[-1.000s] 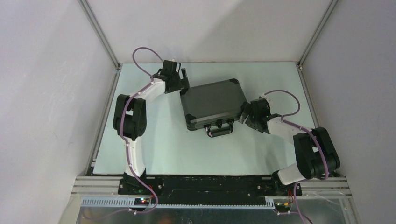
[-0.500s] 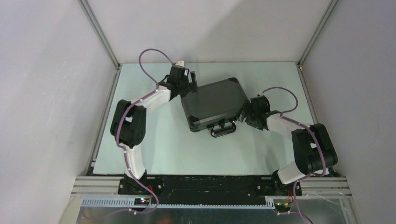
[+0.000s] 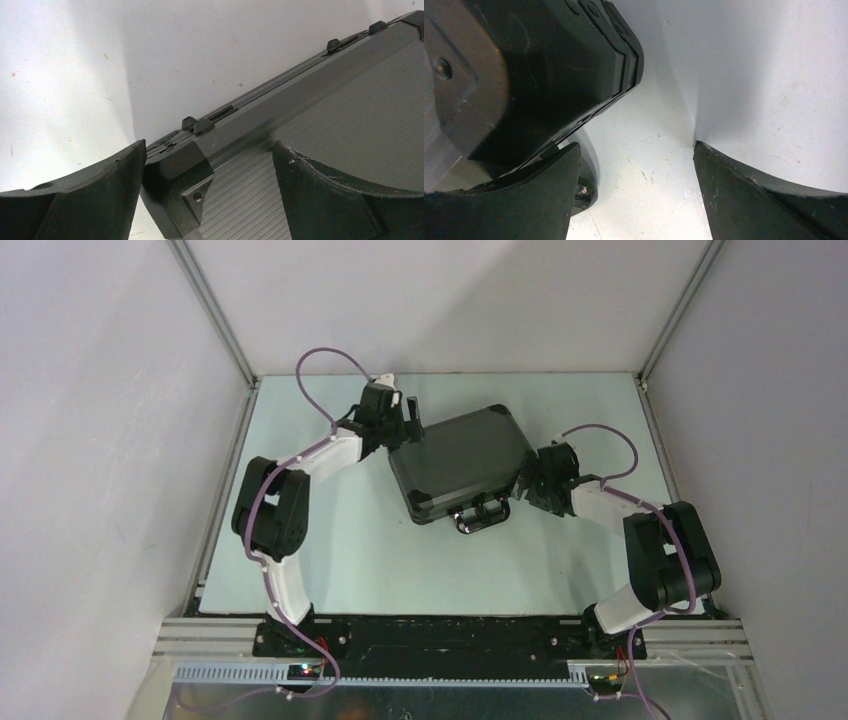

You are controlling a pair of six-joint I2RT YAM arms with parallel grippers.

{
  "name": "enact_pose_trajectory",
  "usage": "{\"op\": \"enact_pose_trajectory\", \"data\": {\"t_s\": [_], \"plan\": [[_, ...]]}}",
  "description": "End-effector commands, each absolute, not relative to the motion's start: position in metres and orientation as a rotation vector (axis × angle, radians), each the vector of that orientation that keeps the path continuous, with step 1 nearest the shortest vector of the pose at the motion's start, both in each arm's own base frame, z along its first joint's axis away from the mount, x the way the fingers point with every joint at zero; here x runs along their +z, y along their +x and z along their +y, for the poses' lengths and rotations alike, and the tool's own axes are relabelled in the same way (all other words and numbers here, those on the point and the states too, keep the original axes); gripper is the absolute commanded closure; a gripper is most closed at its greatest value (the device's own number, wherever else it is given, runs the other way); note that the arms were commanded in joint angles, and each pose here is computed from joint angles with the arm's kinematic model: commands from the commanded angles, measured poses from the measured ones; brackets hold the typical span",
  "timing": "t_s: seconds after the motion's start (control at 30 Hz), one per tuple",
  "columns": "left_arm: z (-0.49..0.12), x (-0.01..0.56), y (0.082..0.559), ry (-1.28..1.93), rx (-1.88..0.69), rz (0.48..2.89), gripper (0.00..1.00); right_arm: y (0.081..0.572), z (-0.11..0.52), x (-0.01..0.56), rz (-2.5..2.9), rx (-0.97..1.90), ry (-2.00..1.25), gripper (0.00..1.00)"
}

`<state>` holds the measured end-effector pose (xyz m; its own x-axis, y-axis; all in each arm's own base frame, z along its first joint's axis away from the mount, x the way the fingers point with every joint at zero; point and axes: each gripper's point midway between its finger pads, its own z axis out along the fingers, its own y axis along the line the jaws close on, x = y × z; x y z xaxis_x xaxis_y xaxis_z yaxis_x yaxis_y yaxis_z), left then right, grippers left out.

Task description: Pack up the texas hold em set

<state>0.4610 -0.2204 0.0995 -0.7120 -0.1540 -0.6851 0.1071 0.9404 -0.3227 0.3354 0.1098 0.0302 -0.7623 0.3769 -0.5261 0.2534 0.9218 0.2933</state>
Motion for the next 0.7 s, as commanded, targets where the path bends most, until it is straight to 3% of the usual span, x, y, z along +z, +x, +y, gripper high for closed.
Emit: {"op": "enact_pose_trajectory", "data": {"t_s": [0.0, 0.67], "plan": [[-0.268, 0.024, 0.314, 0.188, -0.647, 2.8, 0.06, 0.377, 0.12, 0.061, 2.327, 0.364, 0.448, 0.14], [-0.354, 0.041, 0.213, 0.354, -1.058, 2.648, 0.07, 0.387, 0.113, 0.06, 2.356, 0.399, 0.369, 0.14]]}}
